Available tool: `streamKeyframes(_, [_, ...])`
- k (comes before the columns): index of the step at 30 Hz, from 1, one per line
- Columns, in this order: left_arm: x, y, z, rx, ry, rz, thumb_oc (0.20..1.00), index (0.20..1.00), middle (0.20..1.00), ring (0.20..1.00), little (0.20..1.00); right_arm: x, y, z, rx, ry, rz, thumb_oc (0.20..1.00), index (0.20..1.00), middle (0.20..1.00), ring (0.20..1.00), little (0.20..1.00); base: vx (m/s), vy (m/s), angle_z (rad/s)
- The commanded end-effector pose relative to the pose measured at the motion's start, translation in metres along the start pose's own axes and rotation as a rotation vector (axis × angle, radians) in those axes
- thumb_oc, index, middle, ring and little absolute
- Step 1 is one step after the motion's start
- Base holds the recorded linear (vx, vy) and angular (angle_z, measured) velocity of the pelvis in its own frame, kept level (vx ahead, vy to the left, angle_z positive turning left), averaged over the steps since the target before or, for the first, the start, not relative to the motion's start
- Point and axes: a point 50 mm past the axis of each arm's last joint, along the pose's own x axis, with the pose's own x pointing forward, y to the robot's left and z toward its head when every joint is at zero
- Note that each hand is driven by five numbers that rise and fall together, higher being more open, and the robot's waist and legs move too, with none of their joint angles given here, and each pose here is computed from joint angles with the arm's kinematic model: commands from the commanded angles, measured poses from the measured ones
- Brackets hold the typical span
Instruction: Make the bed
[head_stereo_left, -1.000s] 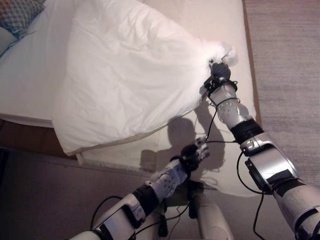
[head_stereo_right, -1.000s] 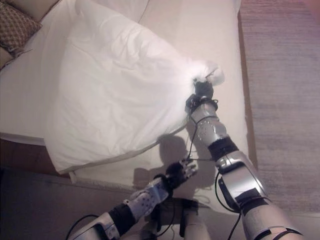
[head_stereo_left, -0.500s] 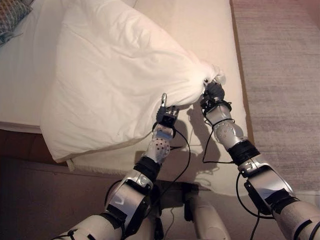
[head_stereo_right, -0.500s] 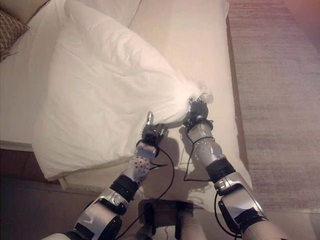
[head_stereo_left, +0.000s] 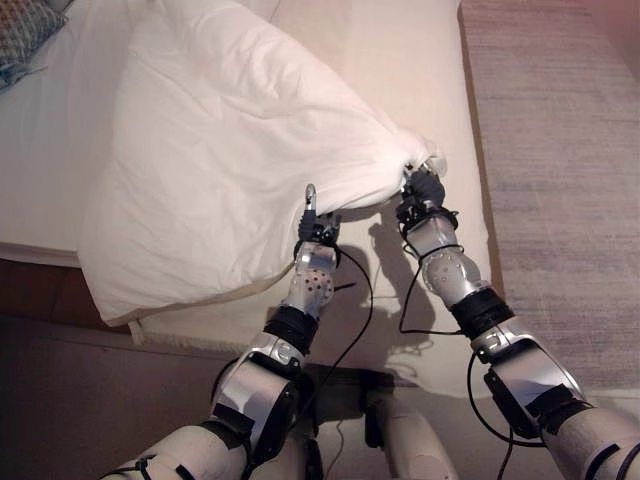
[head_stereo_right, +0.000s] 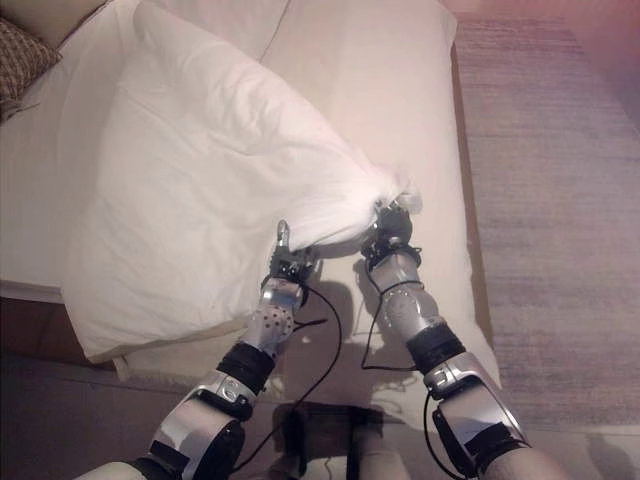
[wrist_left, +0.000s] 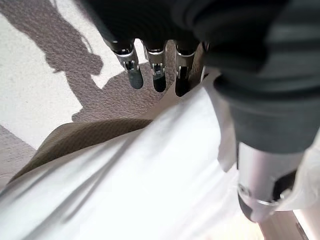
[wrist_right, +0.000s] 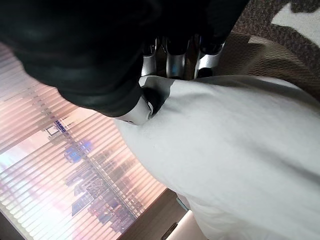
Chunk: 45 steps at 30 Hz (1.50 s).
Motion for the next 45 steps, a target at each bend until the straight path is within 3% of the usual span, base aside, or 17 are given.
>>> streamKeyframes(1, [0.007, -0.011, 0.021, -0.013, -0.168, 0.035, 1.0, 1.0, 1.0, 1.0, 1.0, -0.007, -0.014, 0.036, 0.164, -0.233, -0.039, 0.2, 0.2, 0.2, 0.2, 0.2, 0.03, -0.046, 0.06])
streamKeyframes(9, [0.01, 0.003, 0.059, -0.043, -0.297, 0.075, 1.0, 1.0, 1.0, 1.0, 1.0, -0.024, -0.045, 0.01, 0.18, -0.178, -0.124, 0.2, 0.2, 0.2, 0.2, 0.2, 0.04, -0.053, 0.11])
streamKeyframes(10, [0.01, 0.005, 0.059, -0.041, -0.298, 0.078, 0.906, 0.906, 0.906, 0.906, 0.906, -0.025, -0.046, 0.009, 0.181, -0.176, -0.125, 0.2, 0.2, 0.2, 0.2, 0.2, 0.03, -0.039, 0.05])
streamKeyframes(11, [0.009, 0.009, 0.063, -0.028, -0.314, 0.079, 0.432, 0.432, 0.432, 0.432, 0.432, -0.028, -0.049, 0.004, 0.179, -0.161, -0.131, 0.2, 0.2, 0.2, 0.2, 0.2, 0.02, -0.033, 0.04])
streamKeyframes(12, [0.009, 0.013, 0.066, 0.002, -0.323, 0.08, 0.2, 0.2, 0.2, 0.2, 0.2, -0.031, -0.053, 0.0, 0.177, -0.148, -0.139, 0.2, 0.2, 0.2, 0.2, 0.2, 0.05, -0.063, 0.08])
streamKeyframes(21, [-0.002, 0.041, 0.083, 0.257, -0.366, -0.025, 0.2, 0.2, 0.2, 0.2, 0.2, -0.053, -0.102, -0.034, 0.116, -0.025, -0.239, 0.2, 0.2, 0.2, 0.2, 0.2, 0.03, -0.037, 0.16])
streamKeyframes(36, [-0.037, 0.083, 0.074, 0.404, -0.303, -0.157, 0.2, 0.2, 0.2, 0.2, 0.2, -0.081, -0.135, -0.07, 0.133, 0.132, -0.31, 0.2, 0.2, 0.2, 0.2, 0.2, 0.02, -0.01, 0.13])
streamKeyframes(45, [-0.043, 0.087, 0.083, 0.471, -0.337, -0.185, 0.2, 0.2, 0.2, 0.2, 0.2, -0.087, -0.14, -0.076, 0.147, 0.151, -0.325, 0.2, 0.2, 0.2, 0.2, 0.2, -0.01, 0.153, 0.36])
